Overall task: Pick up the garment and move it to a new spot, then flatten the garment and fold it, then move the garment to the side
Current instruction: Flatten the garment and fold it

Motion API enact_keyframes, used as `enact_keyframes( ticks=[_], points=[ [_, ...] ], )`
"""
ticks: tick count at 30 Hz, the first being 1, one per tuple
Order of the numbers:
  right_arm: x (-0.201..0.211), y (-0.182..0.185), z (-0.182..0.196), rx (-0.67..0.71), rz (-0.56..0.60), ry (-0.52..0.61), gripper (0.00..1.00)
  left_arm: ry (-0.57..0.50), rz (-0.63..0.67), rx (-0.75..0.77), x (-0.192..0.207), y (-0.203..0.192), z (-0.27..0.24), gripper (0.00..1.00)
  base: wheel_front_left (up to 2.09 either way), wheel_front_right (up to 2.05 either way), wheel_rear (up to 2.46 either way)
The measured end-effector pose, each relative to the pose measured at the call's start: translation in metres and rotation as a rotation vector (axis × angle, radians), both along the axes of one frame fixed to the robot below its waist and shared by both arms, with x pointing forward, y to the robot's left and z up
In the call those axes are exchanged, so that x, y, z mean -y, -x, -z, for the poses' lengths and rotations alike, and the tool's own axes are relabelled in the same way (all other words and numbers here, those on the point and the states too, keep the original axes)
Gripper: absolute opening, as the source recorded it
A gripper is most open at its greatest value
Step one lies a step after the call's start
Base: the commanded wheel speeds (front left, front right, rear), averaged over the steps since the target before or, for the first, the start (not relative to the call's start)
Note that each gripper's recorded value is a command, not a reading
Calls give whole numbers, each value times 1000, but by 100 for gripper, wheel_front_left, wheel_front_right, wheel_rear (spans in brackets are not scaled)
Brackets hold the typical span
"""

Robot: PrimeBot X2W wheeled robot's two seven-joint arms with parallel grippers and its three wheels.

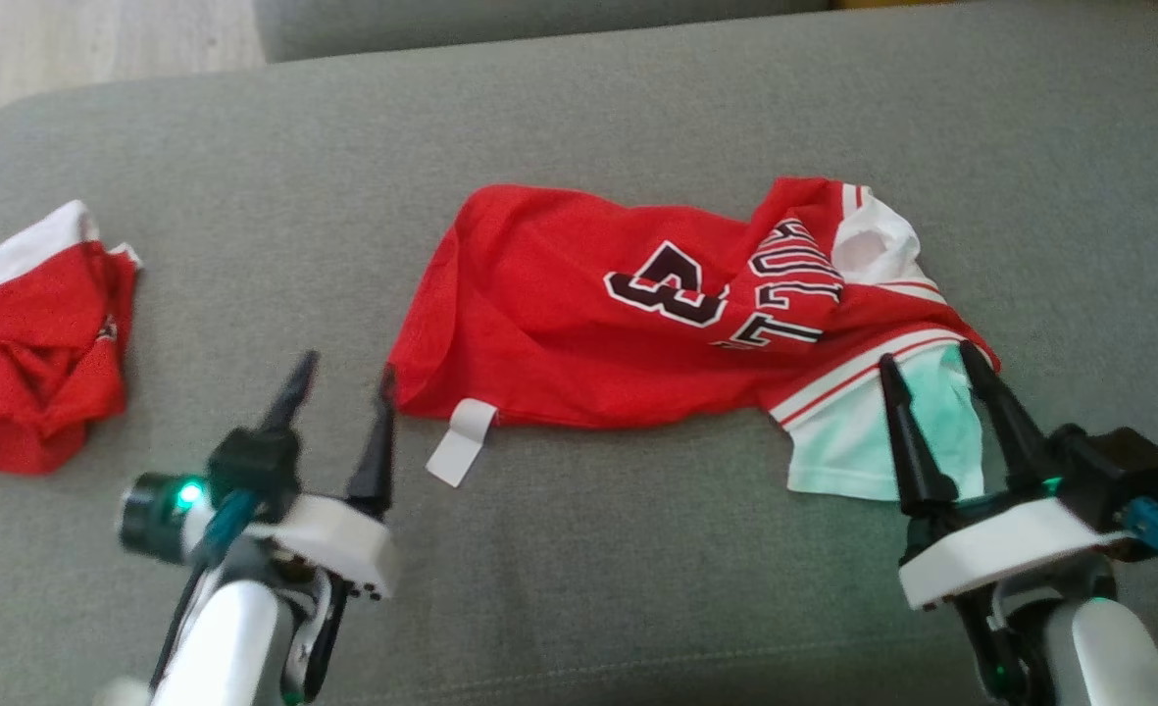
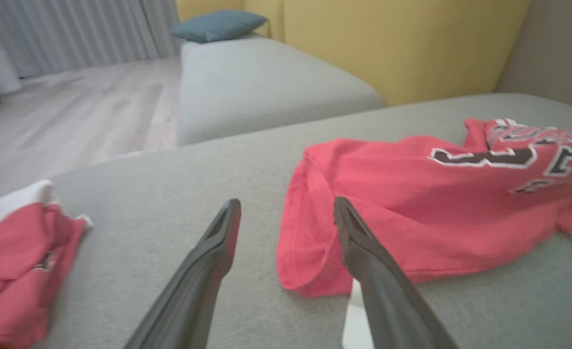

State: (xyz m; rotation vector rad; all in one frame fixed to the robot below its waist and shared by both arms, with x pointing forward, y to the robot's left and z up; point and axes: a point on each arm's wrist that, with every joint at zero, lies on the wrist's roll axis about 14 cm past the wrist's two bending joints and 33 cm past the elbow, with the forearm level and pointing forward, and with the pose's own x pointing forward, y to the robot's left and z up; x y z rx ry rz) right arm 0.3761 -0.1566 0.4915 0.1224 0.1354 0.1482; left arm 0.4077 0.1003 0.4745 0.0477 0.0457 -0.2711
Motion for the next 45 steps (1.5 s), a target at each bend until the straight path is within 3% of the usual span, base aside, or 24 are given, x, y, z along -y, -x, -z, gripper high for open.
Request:
enact_keyframes(
  ticks=[11,12,13,14,26,37,38,39,45],
  points=[
    [16,3,19,-70,49,4,100,-111,186,-338,43,-17,74,100,0,0,0],
    [18,3,20,-73,55,5,100,-117,192,-359,44,-18,79,93,0,0,0],
    [20,4,22,-79,61,7,100,-120,200,-380,45,-18,84,38,0,0,0],
    [22,5,25,-93,67,6,100,-123,201,-396,45,-18,88,0,0,0,0],
    [61,43,108,-488,152,34,100,-84,192,-390,47,-26,90,0,0,0,0],
    [55,30,137,-613,133,-27,98,-34,150,-367,39,-31,86,0,0,0,0],
    [54,28,137,-612,131,-32,57,-31,145,-363,38,-32,85,0,0,0,0],
    [55,26,137,-614,130,-36,0,-24,143,-357,38,-33,84,0,0,0,0],
    [59,8,111,-483,135,-61,0,46,99,-293,32,-42,61,0,0,0,0]
  ],
)
